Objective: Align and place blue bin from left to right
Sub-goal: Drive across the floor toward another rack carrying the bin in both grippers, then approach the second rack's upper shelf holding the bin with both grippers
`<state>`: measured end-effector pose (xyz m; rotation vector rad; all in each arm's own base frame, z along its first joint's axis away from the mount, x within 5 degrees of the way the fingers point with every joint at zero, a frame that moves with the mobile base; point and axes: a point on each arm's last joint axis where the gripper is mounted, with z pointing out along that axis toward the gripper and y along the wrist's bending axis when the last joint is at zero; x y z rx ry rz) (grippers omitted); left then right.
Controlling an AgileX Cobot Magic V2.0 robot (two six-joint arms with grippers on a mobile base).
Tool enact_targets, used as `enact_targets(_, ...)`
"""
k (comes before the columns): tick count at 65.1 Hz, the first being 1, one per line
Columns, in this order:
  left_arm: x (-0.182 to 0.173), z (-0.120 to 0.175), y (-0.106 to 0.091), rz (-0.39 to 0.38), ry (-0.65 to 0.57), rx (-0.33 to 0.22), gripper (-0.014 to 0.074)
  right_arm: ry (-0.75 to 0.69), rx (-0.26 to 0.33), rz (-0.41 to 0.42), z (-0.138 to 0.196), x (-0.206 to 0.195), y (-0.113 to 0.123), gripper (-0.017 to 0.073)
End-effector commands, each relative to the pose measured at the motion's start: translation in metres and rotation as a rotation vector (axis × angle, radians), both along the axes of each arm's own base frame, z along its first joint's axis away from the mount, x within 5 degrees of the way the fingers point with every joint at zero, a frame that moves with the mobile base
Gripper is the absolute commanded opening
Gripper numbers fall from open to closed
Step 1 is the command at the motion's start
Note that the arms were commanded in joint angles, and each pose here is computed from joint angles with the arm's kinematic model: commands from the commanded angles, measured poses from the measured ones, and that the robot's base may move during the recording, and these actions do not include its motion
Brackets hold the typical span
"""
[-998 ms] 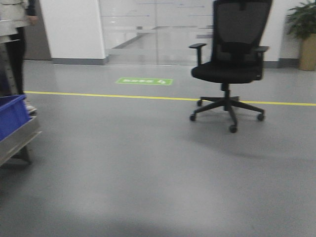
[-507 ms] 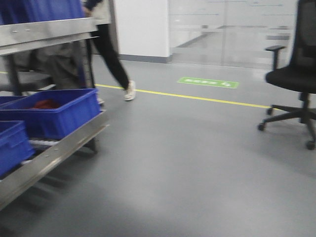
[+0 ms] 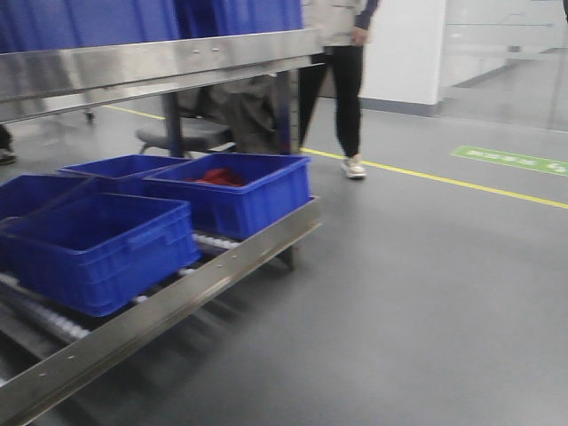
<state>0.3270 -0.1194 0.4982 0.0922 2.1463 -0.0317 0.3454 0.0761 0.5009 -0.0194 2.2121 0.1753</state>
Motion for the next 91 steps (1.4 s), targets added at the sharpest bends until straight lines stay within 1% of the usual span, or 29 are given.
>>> enact_targets(1, -0.0059, 0.0164, 0.0005, -0.031, -0.102, -0.012, -0.0008, -0.219, 0.012, 0.012, 0.0264, -0.002, -0.0009, -0.008)
enact_targets(91, -0.0059, 0.0164, 0.0005, -0.031, -0.102, -0.012, -0.0008, -0.219, 0.012, 0.012, 0.0264, -0.002, -0.0009, -0.008)
